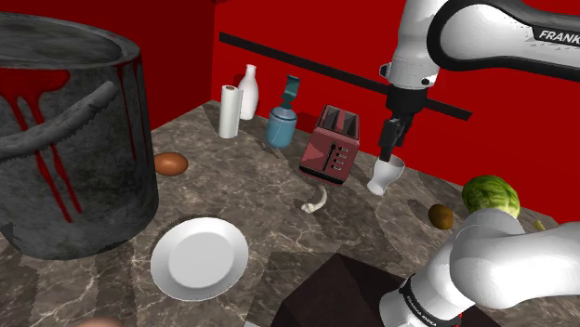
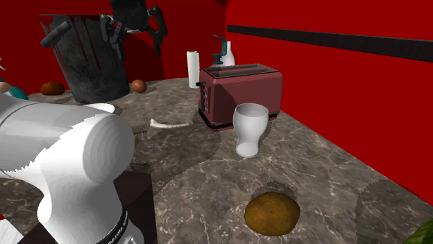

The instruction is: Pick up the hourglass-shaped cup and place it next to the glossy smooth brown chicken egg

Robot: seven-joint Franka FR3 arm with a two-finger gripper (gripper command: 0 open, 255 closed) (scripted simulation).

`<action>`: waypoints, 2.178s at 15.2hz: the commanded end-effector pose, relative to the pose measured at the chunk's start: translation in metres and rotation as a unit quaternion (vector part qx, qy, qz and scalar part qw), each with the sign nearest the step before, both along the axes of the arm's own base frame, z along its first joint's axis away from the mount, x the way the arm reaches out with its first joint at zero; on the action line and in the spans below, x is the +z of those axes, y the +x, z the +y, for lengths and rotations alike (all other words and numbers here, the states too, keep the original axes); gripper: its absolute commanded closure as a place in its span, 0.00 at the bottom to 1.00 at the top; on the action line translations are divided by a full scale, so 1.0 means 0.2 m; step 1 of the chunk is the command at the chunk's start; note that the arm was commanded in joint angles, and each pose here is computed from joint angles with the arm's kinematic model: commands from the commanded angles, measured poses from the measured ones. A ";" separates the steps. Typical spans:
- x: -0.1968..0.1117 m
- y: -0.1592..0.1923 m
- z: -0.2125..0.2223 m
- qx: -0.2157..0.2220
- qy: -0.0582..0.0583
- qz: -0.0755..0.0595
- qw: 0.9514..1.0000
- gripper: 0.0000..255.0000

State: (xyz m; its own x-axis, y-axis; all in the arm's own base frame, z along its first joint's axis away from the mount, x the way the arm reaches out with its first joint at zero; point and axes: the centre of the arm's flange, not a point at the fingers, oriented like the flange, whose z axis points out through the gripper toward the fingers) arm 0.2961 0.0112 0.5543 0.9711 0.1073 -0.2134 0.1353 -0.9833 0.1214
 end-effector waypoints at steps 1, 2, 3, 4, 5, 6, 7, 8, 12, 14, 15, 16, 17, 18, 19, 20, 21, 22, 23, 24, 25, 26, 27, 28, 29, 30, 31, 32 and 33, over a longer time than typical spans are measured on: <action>0.00 0.00 0.00 0.000 0.000 0.000 1.000 0.00; -0.02 -0.01 -0.07 0.006 0.005 -0.004 1.000 0.00; -0.05 -0.02 -0.13 0.012 0.009 -0.008 1.000 0.00; -0.08 -0.03 -0.20 0.018 0.014 -0.013 1.000 0.00; -0.10 -0.04 -0.26 0.025 0.019 -0.017 0.999 0.00; -0.13 -0.04 -0.33 0.031 0.024 -0.021 0.999 0.00; -0.16 -0.05 -0.39 0.037 0.028 -0.025 0.999 0.00; -0.19 -0.05 -0.46 0.043 0.033 -0.029 0.998 0.00; -0.31 -0.06 -0.71 0.068 0.052 -0.046 0.995 0.00; -0.37 -0.06 -0.84 0.080 0.061 -0.054 0.993 0.00; -0.40 -0.05 -0.90 0.086 0.066 -0.058 0.992 0.00; -0.44 -0.05 -0.96 0.092 0.071 -0.062 0.991 0.00; -0.47 -0.04 -1.03 0.098 0.075 -0.067 0.990 0.00; -0.50 -0.04 -1.09 0.104 0.080 -0.071 0.989 0.00; -0.54 -0.03 -1.15 0.110 0.085 -0.075 0.987 0.00; -0.57 -0.02 -1.21 0.116 0.089 -0.079 0.986 0.00; -0.61 -0.01 -1.27 0.122 0.094 -0.083 0.985 0.00; -0.65 0.00 -1.33 0.128 0.099 -0.087 0.983 0.00; -0.67 0.00 -1.37 0.132 0.102 -0.090 0.982 0.00; -0.70 0.00 -1.37 0.132 0.102 -0.090 0.982 0.00; -0.72 0.00 -1.37 0.132 0.102 -0.090 0.982 0.00; -0.75 0.00 -1.36 0.132 0.102 -0.090 0.982 0.00; -0.78 0.00 -1.36 0.132 0.102 -0.090 0.982 0.00; -0.80 0.00 -1.36 0.132 0.102 -0.090 0.982 0.00; -0.83 0.00 -1.36 0.132 0.102 -0.090 0.982 0.00; -0.85 0.00 -1.36 0.132 0.102 -0.090 0.982 0.00; -0.87 0.00 -1.36 0.132 0.102 -0.090 0.982 0.00; -0.87 0.00 -1.36 0.132 0.102 -0.090 0.982 0.00; -0.87 0.00 -1.36 0.132 0.102 -0.090 0.982 0.00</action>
State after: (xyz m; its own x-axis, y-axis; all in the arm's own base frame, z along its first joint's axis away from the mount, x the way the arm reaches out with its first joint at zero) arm 0.2964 -0.2610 0.3815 0.9234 0.3836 0.0105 0.3838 -0.9230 -0.0289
